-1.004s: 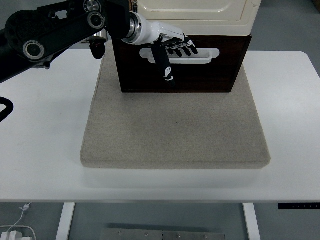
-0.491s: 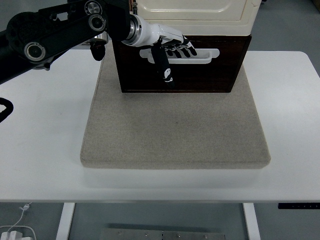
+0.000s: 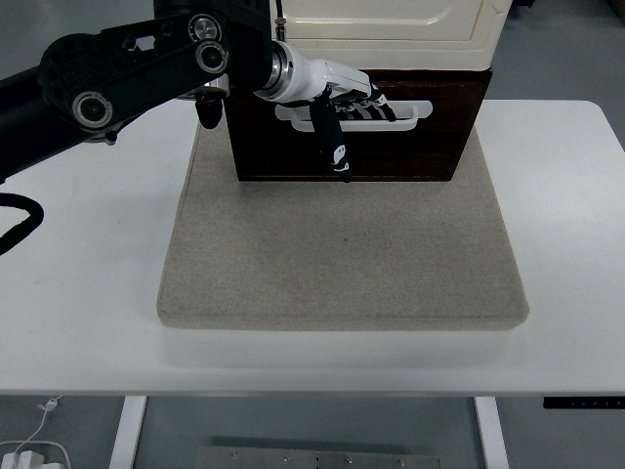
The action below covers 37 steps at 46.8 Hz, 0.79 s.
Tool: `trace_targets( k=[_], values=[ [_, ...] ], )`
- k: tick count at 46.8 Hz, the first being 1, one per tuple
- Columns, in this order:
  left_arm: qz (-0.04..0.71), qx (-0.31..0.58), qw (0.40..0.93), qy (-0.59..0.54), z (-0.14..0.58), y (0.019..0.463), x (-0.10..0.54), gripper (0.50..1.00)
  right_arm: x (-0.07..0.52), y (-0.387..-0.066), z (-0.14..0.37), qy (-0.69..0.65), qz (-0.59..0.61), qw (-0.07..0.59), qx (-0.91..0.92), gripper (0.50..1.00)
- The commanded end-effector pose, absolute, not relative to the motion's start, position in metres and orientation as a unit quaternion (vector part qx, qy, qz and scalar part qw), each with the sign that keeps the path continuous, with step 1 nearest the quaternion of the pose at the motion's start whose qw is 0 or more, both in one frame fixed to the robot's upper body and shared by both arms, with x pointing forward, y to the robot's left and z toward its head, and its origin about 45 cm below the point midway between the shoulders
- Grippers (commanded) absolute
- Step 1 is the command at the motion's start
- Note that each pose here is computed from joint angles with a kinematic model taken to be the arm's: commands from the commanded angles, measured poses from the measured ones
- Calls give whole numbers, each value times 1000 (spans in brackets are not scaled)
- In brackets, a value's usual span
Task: Open the drawer under the combination cabinet
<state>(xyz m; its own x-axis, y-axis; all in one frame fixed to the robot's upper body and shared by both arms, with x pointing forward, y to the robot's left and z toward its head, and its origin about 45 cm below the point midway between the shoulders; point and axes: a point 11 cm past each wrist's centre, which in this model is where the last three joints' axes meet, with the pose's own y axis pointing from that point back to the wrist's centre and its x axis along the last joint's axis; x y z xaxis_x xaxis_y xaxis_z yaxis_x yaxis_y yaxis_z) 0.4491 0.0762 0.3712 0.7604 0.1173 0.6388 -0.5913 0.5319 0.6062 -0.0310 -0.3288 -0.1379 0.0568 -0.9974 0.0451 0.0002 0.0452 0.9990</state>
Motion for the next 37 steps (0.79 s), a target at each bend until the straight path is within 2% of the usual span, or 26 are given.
trace_targets(
  k=[1, 37],
  values=[
    [212, 434, 832, -272, 371, 75, 449, 1000, -31, -329, -138, -497, -475, 525, 502, 928],
    [202, 428, 839, -269, 374, 72, 446, 1000, -31, -329, -138, -496, -474, 526, 502, 928]
  ],
)
